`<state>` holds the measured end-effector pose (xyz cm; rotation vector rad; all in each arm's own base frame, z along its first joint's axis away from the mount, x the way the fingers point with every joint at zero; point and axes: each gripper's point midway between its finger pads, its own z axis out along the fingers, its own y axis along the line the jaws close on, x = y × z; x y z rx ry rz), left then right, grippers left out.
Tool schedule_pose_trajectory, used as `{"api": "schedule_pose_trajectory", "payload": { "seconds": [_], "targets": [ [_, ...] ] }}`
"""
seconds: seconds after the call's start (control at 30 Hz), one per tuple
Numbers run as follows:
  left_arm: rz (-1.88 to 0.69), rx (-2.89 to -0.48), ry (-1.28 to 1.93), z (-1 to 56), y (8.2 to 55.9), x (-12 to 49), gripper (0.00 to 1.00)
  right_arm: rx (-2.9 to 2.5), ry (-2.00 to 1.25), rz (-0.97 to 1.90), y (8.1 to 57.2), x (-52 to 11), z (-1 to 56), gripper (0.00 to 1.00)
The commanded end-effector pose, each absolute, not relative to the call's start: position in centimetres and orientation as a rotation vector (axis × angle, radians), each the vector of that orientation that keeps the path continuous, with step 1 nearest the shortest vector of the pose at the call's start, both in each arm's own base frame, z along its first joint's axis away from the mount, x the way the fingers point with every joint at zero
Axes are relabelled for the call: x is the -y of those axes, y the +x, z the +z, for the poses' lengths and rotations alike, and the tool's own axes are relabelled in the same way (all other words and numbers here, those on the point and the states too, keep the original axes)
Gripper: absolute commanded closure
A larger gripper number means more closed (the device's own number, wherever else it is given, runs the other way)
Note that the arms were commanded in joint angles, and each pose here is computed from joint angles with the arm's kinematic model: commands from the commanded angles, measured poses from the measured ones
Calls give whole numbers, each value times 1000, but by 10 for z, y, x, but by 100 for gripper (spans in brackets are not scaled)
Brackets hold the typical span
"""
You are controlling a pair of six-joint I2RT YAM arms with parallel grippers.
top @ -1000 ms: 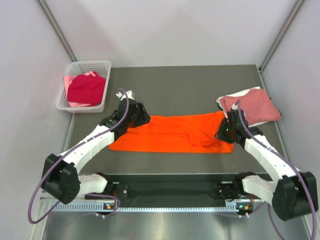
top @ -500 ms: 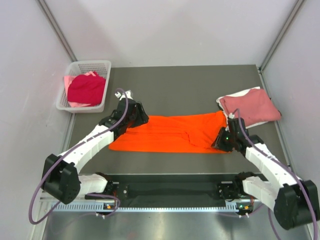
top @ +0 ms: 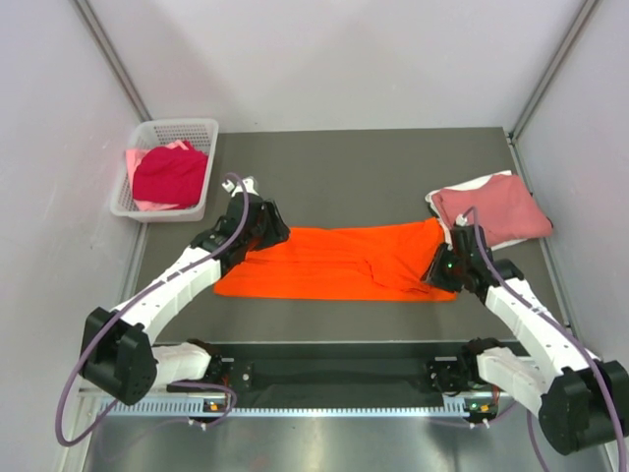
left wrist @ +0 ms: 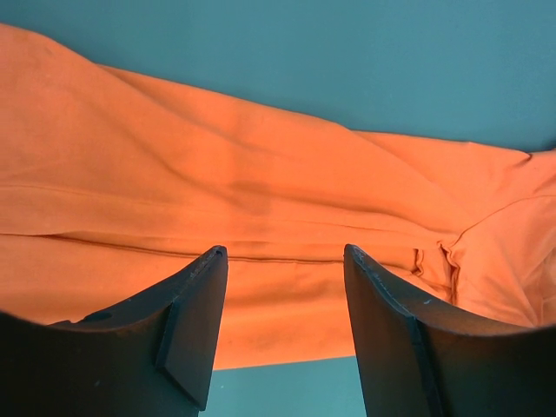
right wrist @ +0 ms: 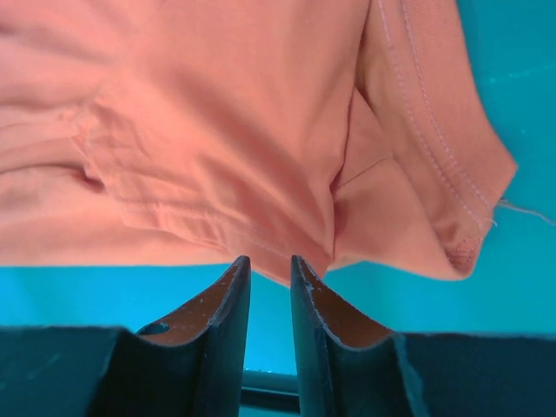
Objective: Fold and stack the t-shirts
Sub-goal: Fold the tshirt
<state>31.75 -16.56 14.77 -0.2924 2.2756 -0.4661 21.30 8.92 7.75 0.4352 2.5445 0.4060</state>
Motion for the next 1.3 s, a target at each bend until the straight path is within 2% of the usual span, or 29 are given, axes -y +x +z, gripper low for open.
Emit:
{"api": "schedule_pose_trajectory", "payload": {
  "seconds": [0.0,0.3,0.67,0.87,1.27],
  "targets": [
    [-461,-2229,-293,165,318,158,39,-2527,438,399,223,-91,76,74],
    [-451,-2239,-312,159,320,149,39,-2628,509,332,195,-81,26,74],
    [-460,-2241,-327,156,320,142,39,-2595,646,188,199,-62,26,74],
    [-461,-2239,-325,157,320,139,39,-2563,710,144,200,-56,33,65],
    [-464,-2236,-345,158,323,130,39,-2560,757,123,210,-56,22,62]
  ]
}}
